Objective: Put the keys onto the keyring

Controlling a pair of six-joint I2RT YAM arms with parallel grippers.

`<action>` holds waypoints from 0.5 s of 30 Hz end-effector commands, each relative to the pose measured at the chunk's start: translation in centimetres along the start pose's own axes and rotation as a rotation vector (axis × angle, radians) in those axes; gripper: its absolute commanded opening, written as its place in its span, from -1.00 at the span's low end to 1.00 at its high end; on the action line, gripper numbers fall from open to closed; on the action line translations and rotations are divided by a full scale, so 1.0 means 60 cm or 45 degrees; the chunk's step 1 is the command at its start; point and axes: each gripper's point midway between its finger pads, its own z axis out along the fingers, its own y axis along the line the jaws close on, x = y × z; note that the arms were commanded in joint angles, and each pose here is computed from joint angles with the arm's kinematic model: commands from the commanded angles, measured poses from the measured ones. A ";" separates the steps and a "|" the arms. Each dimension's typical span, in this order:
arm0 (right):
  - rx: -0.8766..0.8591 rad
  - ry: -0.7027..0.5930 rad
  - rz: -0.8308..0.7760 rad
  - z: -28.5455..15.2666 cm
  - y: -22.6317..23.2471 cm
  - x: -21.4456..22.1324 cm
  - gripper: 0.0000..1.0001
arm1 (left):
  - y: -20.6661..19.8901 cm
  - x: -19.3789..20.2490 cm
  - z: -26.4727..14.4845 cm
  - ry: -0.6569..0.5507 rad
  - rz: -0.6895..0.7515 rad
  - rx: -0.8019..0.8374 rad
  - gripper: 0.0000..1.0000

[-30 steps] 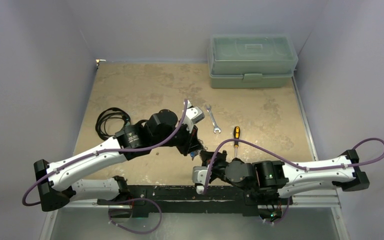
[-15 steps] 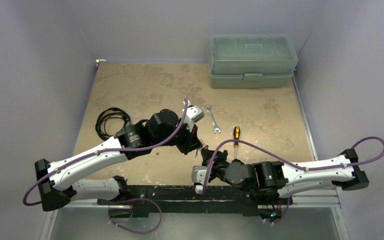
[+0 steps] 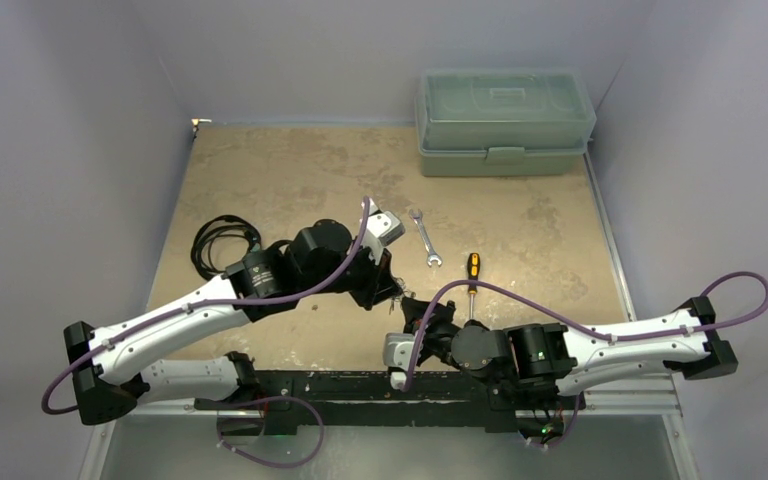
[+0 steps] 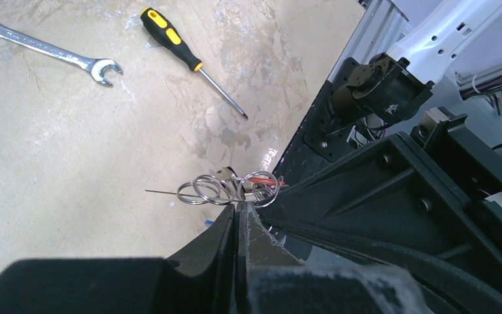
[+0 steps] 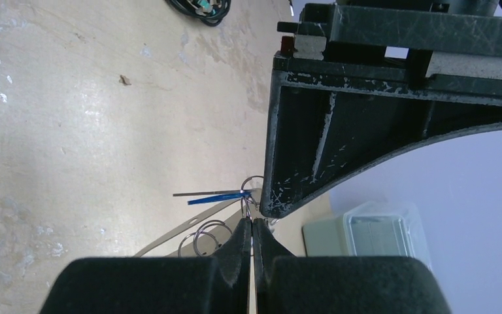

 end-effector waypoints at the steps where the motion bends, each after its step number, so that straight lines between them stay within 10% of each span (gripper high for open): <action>1: 0.093 -0.038 0.055 -0.004 -0.027 -0.015 -1.00 | 0.000 -0.009 -0.018 -0.027 -0.001 -0.013 -1.00; 15: 0.097 -0.046 0.065 -0.005 -0.029 -0.016 -1.00 | 0.000 -0.014 -0.040 -0.055 0.002 -0.025 -1.00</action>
